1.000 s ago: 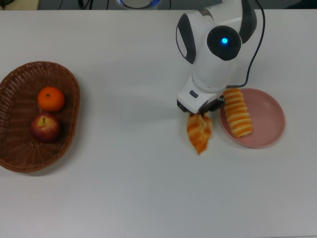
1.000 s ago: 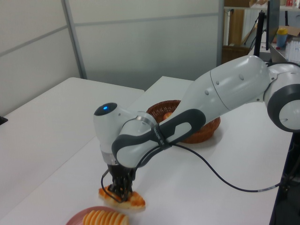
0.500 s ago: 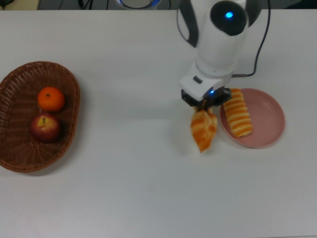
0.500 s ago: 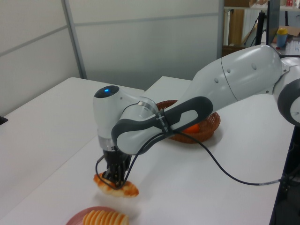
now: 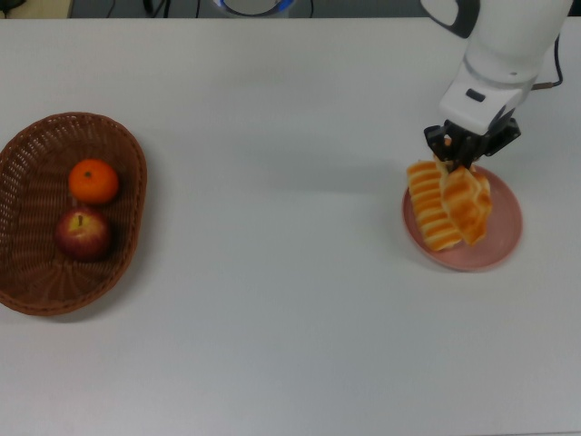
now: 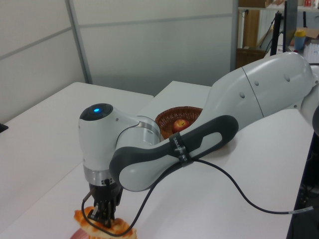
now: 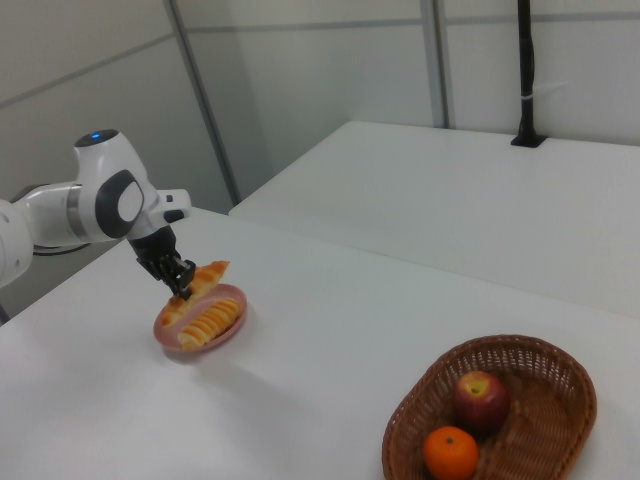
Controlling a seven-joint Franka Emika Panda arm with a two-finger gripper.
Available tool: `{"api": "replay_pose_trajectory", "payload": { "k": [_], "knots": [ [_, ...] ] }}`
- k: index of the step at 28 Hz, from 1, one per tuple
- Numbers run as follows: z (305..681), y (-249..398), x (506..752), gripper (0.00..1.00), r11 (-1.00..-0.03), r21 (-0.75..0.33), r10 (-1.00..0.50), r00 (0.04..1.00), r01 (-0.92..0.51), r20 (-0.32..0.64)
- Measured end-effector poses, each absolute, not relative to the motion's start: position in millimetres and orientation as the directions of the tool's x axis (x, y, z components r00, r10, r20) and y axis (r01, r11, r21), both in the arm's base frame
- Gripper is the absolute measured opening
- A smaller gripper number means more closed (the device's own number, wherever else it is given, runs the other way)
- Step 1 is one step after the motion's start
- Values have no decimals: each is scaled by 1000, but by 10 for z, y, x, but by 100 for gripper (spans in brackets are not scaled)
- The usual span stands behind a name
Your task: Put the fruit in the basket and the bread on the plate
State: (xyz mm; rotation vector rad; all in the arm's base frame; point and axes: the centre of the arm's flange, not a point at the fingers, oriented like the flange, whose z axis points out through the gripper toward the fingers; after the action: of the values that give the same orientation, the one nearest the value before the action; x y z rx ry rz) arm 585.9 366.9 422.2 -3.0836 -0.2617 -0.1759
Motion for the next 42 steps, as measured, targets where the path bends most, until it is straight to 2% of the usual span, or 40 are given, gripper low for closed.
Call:
{"api": "replay_pose_trajectory", "payload": {
  "k": [6, 11, 12, 19, 22, 23, 26, 27, 29, 35, 42],
  "knots": [
    [4133, 3893, 5723, 11, -978, -24, 206, 973, 209, 105],
    [3996, 3981, 5677, 29, -975, -18, 221, 971, 223, 87],
    [3982, 3991, 5671, 37, -974, -17, 223, 971, 225, 85],
    [4076, 4004, 5670, 61, -974, -22, 223, 970, 226, 99],
    [4220, 3941, 5684, 72, -976, -21, 213, 971, 217, 112],
    [4311, 3891, 5692, 78, -978, -19, 206, 972, 209, 115],
    [4553, 3708, 5721, 87, -983, -13, 179, 977, 182, 119],
    [4648, 3627, 5730, 94, -985, -11, 168, 979, 171, 118],
    [4869, 3407, 5750, 100, -990, -4, 138, 984, 139, 114],
    [5377, 2603, 5828, 100, -1000, 20, 20, 996, 19, 89],
    [5723, 1483, 5863, 100, -995, 60, -77, 997, -78, 18]
  ]
}}
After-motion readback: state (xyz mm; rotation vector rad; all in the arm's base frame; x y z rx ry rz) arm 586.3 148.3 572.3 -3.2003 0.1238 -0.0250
